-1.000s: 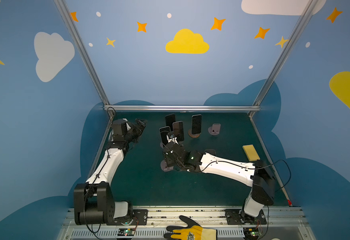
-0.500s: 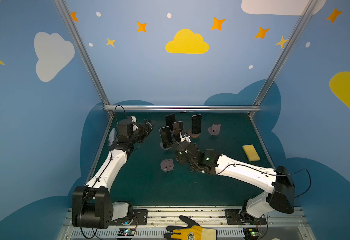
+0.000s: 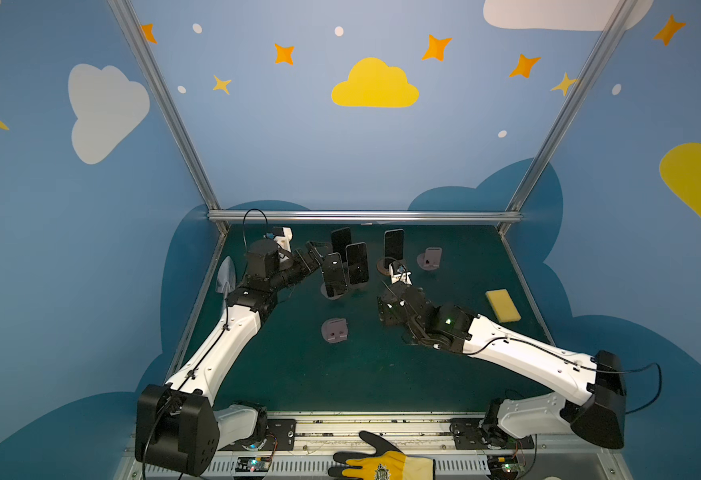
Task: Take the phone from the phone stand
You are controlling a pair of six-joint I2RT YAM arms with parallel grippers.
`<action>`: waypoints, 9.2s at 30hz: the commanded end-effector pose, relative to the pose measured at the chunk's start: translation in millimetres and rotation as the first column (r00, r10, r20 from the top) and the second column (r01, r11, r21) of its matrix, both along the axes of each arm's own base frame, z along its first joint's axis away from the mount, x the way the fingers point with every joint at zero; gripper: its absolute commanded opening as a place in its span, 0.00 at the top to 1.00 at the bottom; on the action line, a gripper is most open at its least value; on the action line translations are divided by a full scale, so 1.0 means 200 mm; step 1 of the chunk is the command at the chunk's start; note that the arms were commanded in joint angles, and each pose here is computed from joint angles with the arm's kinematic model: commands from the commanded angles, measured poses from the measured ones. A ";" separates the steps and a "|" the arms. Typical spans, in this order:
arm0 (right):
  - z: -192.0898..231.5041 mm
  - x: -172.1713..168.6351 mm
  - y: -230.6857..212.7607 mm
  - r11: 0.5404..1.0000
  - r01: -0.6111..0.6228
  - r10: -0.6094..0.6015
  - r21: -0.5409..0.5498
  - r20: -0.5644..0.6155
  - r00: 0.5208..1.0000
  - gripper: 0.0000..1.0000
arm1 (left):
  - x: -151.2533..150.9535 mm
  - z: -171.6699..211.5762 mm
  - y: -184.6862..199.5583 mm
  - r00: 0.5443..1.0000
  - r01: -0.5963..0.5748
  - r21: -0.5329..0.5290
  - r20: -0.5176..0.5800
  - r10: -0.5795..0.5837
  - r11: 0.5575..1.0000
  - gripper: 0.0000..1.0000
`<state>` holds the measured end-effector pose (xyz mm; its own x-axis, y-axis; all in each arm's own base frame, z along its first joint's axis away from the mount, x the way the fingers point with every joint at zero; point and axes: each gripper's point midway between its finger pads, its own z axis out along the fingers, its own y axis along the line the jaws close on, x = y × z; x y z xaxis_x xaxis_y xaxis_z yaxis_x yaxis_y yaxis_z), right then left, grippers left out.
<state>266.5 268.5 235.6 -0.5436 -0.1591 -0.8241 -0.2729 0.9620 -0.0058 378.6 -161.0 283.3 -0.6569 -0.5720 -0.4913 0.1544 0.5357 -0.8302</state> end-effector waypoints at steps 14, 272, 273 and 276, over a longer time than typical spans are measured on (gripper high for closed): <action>0.02 -0.03 -0.45 0.988 0.108 -0.111 -0.113 -0.016 0.994 0.39 | -0.08 0.05 -0.10 0.996 0.058 0.059 0.066 -0.062 0.997 0.00; -0.63 -0.12 0.64 0.971 -0.081 -0.013 -0.225 -0.389 0.921 0.48 | 0.05 -0.17 0.66 0.836 -0.524 0.176 -0.083 0.543 0.834 0.00; -0.63 -0.13 0.63 0.972 -0.078 -0.015 -0.222 -0.388 0.921 0.48 | 0.05 -0.17 0.65 0.839 -0.518 0.175 -0.085 0.537 0.837 0.00; -0.65 -0.15 0.60 0.976 -0.075 -0.013 -0.203 -0.401 0.916 0.48 | 0.06 -0.19 0.63 0.845 -0.505 0.184 -0.092 0.527 0.843 0.00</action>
<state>238.2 399.6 87.4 -0.8241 -0.3386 -0.4541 -0.3350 0.9378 -0.0913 385.8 -30.3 238.3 -0.3441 -0.7914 -0.5052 -0.3227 0.6050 -0.7279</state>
